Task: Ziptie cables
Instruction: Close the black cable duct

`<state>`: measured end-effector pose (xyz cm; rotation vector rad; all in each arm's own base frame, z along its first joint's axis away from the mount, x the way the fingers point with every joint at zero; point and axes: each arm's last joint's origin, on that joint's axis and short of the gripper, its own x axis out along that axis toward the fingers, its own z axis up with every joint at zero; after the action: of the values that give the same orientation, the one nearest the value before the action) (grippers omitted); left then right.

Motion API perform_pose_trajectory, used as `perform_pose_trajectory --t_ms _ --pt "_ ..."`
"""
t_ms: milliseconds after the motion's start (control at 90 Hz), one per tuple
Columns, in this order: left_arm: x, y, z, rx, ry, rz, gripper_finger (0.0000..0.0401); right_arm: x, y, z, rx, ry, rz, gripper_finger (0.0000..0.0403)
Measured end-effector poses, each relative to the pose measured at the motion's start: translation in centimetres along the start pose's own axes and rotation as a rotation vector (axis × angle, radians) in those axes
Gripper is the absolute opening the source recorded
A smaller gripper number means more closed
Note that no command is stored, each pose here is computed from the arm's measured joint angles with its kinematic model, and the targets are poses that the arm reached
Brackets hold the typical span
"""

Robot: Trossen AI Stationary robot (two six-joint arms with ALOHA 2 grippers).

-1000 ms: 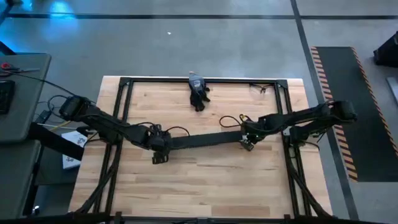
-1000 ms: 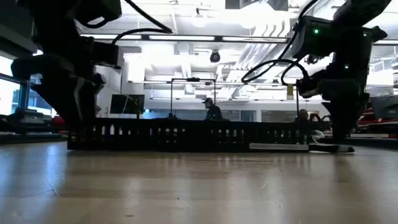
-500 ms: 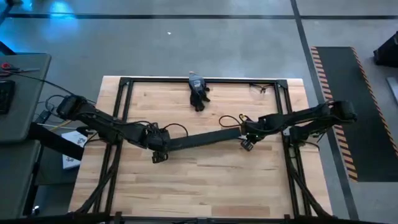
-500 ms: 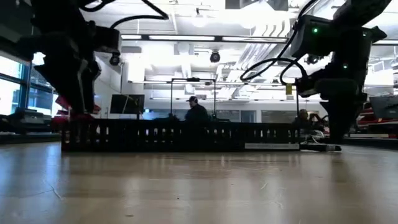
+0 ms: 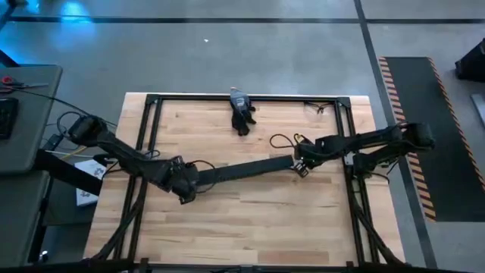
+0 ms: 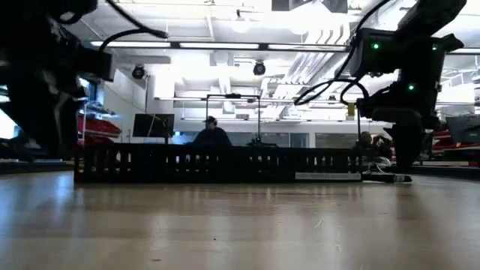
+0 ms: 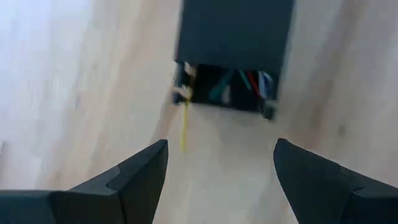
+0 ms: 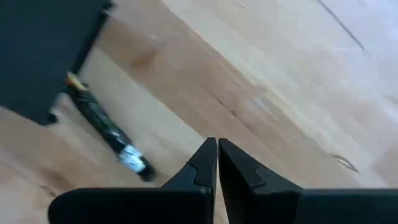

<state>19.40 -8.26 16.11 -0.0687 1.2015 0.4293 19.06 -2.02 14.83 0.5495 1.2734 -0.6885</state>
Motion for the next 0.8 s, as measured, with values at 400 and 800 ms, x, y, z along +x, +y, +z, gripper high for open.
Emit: perform_pose_trajectory --t_ms 400,800 --pt "2.0 0.1 0.2 0.059 -0.165 -0.022 0.0260 0.2 -1.1 0.9 0.023 -0.004 -0.013 0.0000" --pt "2.9 -0.5 1.8 0.084 -0.246 -0.098 0.0245 0.1 0.3 1.8 0.095 -0.058 0.175 0.0000"
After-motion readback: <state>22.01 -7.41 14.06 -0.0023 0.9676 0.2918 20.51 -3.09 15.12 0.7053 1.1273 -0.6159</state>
